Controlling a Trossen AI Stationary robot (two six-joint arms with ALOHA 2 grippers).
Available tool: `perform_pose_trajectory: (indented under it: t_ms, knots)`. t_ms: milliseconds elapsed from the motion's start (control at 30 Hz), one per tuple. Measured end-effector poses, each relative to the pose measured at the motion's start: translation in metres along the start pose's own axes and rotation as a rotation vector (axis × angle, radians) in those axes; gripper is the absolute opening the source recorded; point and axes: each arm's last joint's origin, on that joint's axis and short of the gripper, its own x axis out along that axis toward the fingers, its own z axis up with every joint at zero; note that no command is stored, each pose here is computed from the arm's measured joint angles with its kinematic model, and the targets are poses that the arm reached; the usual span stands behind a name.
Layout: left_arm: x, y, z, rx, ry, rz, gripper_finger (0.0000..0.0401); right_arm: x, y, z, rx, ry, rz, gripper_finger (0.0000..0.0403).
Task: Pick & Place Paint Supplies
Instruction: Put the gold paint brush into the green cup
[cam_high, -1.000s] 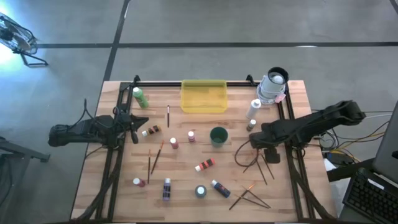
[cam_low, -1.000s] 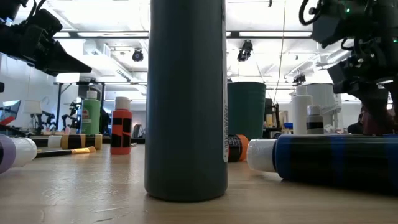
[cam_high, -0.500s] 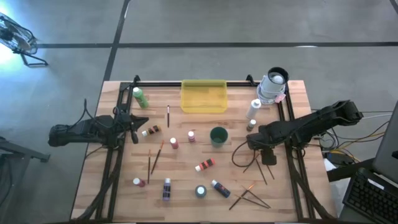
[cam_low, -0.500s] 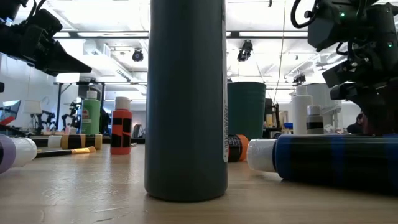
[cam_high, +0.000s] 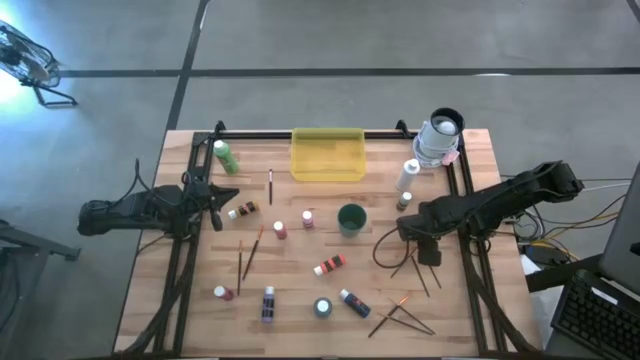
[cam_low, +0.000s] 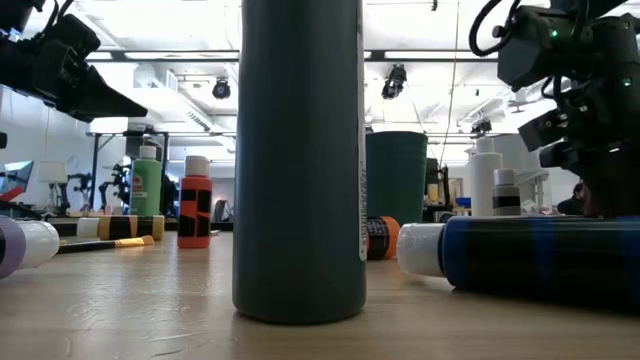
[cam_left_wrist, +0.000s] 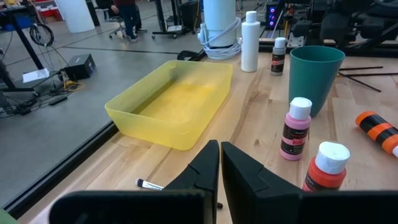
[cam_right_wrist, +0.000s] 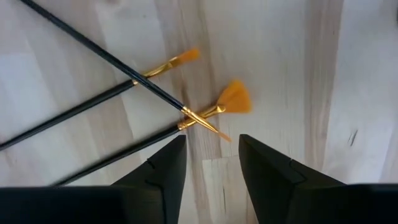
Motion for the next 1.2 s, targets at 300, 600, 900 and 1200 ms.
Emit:
perform_pose_trajectory:
  t_ms: [300, 600, 900, 1200]
  knots:
    - [0.0, 0.0, 0.0, 0.0, 0.0, 0.0, 0.0023, 0.001, -0.001, 0.0, 0.022, -0.015, -0.043, 0.0164]
    - [0.0, 0.0, 0.0, 0.0, 0.0, 0.0, 0.0023, 0.002, -0.002, -0.001, 0.025, -0.013, -0.041, 0.0141]
    - [0.0, 0.0, 0.0, 0.0, 0.0, 0.0, 0.0023, 0.016, 0.0, 0.005, 0.008, 0.079, -0.053, 0.0134]
    - [0.0, 0.0, 0.0, 0.0, 0.0, 0.0, 0.0023, 0.022, 0.003, 0.011, -0.032, 0.097, -0.05, 0.016]
